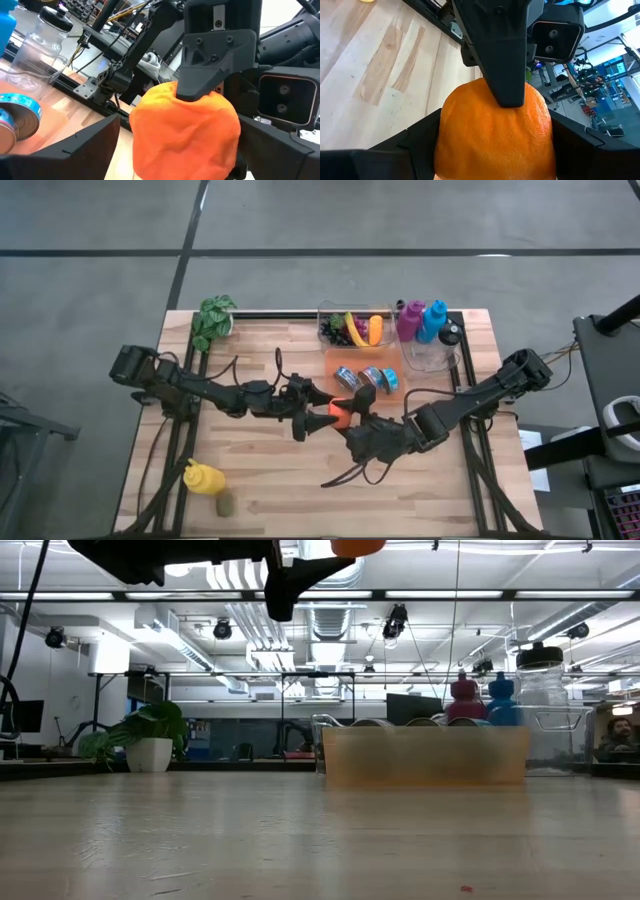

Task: Pick & Place Food Item
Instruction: Put the orange into the left transparent bin

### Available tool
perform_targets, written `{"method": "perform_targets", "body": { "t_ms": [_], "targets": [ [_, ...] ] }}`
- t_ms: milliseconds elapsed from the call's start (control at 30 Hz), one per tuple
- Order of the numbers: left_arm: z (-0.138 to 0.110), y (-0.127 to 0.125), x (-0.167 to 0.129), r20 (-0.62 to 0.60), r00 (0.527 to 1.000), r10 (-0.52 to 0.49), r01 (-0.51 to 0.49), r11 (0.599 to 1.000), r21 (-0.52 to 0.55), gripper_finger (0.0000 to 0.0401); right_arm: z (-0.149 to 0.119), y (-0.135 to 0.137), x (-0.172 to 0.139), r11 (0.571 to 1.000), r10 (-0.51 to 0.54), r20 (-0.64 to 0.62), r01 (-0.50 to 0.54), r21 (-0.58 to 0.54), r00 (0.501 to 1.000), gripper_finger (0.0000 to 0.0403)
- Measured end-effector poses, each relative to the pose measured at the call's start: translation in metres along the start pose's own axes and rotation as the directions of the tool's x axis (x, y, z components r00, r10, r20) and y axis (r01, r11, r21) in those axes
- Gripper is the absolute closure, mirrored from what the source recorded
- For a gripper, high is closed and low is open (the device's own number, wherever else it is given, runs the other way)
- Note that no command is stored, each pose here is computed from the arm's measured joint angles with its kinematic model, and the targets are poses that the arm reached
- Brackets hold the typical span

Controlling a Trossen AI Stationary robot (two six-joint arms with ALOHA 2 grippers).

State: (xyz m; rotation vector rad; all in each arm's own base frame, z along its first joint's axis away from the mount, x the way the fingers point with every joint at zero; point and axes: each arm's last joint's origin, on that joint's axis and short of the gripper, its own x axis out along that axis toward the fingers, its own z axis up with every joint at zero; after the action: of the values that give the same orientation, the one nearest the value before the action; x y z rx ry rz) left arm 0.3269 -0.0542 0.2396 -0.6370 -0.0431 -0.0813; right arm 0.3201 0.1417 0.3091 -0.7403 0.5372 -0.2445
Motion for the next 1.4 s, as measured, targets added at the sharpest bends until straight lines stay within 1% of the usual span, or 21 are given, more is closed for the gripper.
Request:
{"method": "perform_targets", "body": {
  "t_ms": [167,300,433,533,633,733,800,867,967,1033,1100,1233,1400],
  "targets": [
    [-0.001,0.001,0.0,-0.007,1.0,0.005,-0.005,1.0,0.002,0.0014,0.001,0.002,-0.003,1.0,-0.023,-0.004,0.023,-0.005,1.0,0.0122],
    [-0.002,0.001,-0.001,-0.041,0.999,-0.016,0.017,1.0,0.009,0.0013,0.002,0.0,-0.006,0.999,-0.036,-0.005,0.036,0.008,0.999,0.0123],
    [-0.005,0.003,-0.002,-0.07,0.997,-0.012,0.013,1.0,0.015,0.0018,-0.001,-0.004,-0.01,0.998,-0.038,-0.021,0.039,0.052,0.999,0.0119],
    [-0.006,0.006,-0.003,-0.099,0.995,0.008,-0.003,0.998,0.055,0.0023,-0.002,-0.009,-0.014,0.993,-0.042,-0.03,0.045,0.106,0.999,0.0119],
    [-0.006,0.008,-0.005,-0.13,0.991,0.038,-0.03,0.997,0.068,0.0029,-0.004,-0.013,-0.02,0.99,-0.039,-0.039,0.044,0.134,0.998,0.0122],
    [-0.005,0.01,-0.008,-0.165,0.984,0.072,-0.058,0.995,0.084,0.0033,-0.006,-0.023,-0.029,0.983,-0.043,-0.034,0.048,0.18,0.999,0.0122],
    [-0.003,0.01,-0.011,-0.19,0.977,0.092,-0.069,0.99,0.125,0.0037,-0.007,-0.034,-0.033,0.97,-0.057,-0.03,0.062,0.234,0.998,0.0121],
    [-0.002,0.009,-0.014,-0.211,0.972,0.107,-0.074,0.985,0.159,0.004,-0.011,-0.047,-0.034,0.945,-0.078,-0.036,0.086,0.314,0.996,0.0121],
    [0.002,0.007,-0.019,-0.231,0.965,0.122,-0.079,0.979,0.186,0.0045,-0.02,-0.069,-0.032,0.897,-0.109,-0.07,0.128,0.423,0.992,0.0122],
    [0.005,0.005,-0.023,-0.243,0.961,0.131,-0.085,0.978,0.191,0.0047,-0.029,-0.084,-0.027,0.87,-0.13,-0.122,0.172,0.463,0.984,0.0122],
    [0.007,0.004,-0.026,-0.254,0.957,0.14,-0.091,0.976,0.196,0.0049,-0.041,-0.098,-0.02,0.832,-0.143,-0.182,0.218,0.51,0.973,0.0121],
    [0.011,0.0,-0.031,-0.261,0.955,0.142,-0.083,0.971,0.224,0.0051,-0.068,-0.126,0.001,0.758,-0.086,-0.278,0.243,0.605,0.957,0.0119],
    [0.012,-0.001,-0.031,-0.258,0.956,0.139,-0.076,0.968,0.241,0.0055,-0.103,-0.157,0.034,0.683,-0.028,-0.378,0.294,0.668,0.925,0.0118]
  ]
}}
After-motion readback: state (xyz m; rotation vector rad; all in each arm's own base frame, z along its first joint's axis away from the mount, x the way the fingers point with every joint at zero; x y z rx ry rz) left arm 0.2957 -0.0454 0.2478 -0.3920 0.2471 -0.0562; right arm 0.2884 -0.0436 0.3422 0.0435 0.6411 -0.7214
